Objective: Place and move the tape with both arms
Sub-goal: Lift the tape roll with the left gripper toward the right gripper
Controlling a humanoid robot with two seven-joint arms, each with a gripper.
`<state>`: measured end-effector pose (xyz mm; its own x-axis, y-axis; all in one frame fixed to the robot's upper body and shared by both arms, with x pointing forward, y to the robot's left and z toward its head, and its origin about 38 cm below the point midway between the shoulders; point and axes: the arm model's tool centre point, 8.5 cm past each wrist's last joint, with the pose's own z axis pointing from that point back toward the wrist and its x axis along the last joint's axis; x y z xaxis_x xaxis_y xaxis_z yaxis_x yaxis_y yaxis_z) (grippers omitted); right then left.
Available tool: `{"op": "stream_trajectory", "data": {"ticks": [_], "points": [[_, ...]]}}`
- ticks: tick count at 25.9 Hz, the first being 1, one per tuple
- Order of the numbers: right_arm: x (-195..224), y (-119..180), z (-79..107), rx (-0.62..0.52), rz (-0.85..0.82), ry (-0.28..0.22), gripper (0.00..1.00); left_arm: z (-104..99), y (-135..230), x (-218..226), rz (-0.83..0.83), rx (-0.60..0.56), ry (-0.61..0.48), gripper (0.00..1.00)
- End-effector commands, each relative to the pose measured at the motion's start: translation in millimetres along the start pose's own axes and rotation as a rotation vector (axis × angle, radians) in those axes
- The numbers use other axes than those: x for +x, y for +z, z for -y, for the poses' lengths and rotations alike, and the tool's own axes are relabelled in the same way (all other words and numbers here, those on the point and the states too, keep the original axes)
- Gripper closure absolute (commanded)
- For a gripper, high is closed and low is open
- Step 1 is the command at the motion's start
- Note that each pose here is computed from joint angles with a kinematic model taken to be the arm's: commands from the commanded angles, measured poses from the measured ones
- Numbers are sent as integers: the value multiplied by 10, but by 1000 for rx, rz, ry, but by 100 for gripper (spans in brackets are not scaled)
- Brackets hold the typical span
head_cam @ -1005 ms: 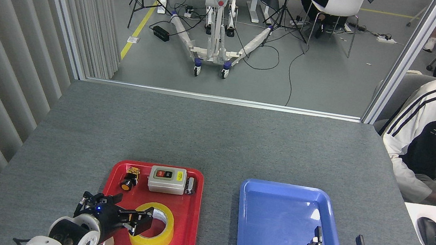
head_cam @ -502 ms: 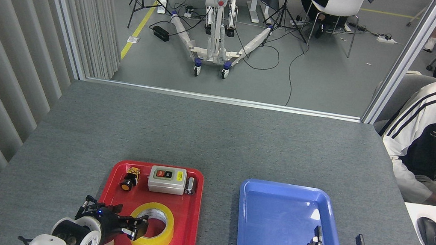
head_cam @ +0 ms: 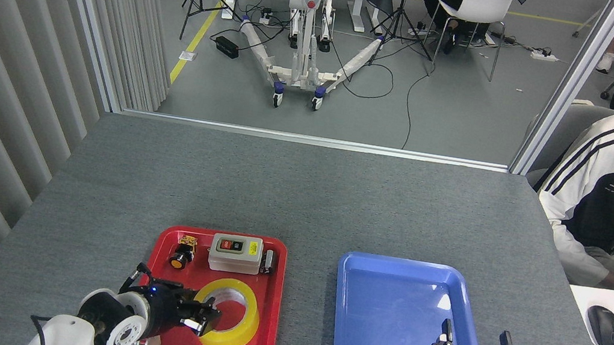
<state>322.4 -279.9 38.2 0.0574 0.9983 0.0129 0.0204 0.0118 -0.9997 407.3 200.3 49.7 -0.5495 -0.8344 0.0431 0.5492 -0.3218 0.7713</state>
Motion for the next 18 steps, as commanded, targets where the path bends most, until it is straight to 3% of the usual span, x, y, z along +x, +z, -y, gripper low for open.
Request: {"op": "stream_trajectory", "data": {"ticks": [1,5,8,13,18], "points": [[23,0,-1,0,17,-4,1,-392,146,162,162,278,-86,100],[49,1,-1,0,22,-13,1,-533,264,412,469,648,73,100],[51,7,-5,1,25,-11,1,-469,121,470,501,777,249,100],[85,0,20,-11,71,-6,1,-302,-120,658,526,742,333,100],[202,55,145,-121,336,-13,1,-321,-170,886,585,717,309,100]]}}
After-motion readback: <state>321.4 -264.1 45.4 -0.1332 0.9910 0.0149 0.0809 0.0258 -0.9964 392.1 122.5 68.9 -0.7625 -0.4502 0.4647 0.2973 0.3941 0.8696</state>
